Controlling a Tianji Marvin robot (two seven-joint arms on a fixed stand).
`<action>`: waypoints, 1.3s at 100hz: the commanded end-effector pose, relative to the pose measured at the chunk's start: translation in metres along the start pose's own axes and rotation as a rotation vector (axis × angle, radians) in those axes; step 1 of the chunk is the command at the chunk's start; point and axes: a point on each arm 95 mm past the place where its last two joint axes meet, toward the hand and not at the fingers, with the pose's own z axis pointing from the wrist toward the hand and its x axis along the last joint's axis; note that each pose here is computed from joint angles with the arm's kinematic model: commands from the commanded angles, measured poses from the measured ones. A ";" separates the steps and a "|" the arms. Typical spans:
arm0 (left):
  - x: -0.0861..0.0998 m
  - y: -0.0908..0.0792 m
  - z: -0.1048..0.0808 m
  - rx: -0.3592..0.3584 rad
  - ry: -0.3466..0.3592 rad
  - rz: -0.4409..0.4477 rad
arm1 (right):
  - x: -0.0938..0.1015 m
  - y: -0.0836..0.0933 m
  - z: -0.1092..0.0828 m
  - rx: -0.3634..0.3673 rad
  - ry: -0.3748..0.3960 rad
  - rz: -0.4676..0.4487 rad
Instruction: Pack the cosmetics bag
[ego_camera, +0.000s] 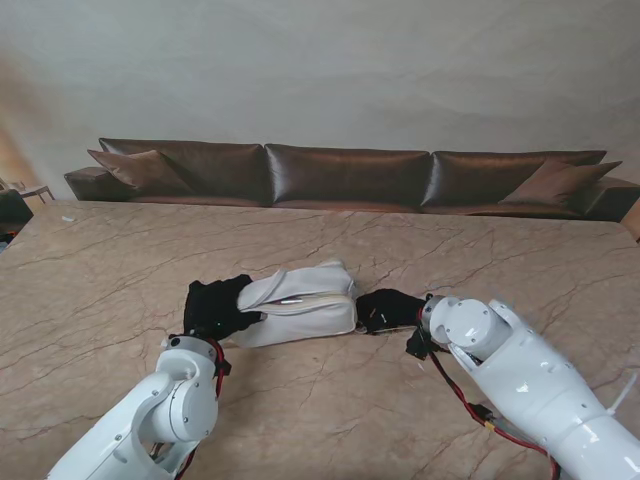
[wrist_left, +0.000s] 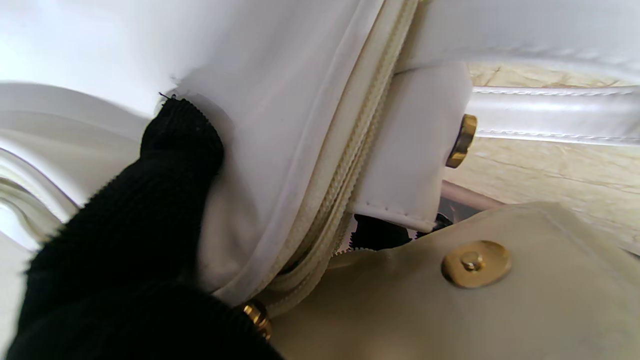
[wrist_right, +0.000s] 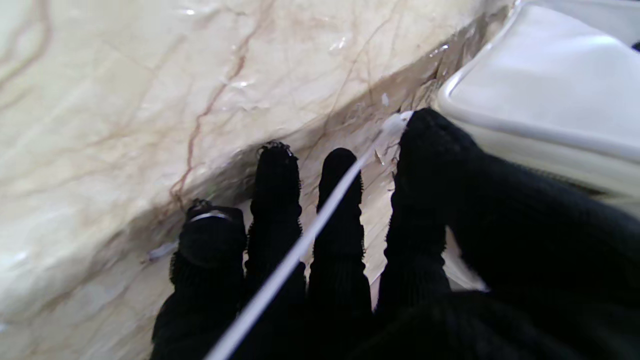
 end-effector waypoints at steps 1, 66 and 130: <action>0.004 -0.002 -0.001 0.019 -0.004 -0.018 | -0.001 -0.013 0.004 0.014 -0.008 0.026; -0.001 0.004 0.001 0.000 0.003 0.022 | -0.015 -0.028 0.000 -0.011 -0.001 0.391; -0.012 0.013 0.008 -0.030 -0.027 0.052 | -0.018 -0.022 -0.017 0.108 -0.053 0.403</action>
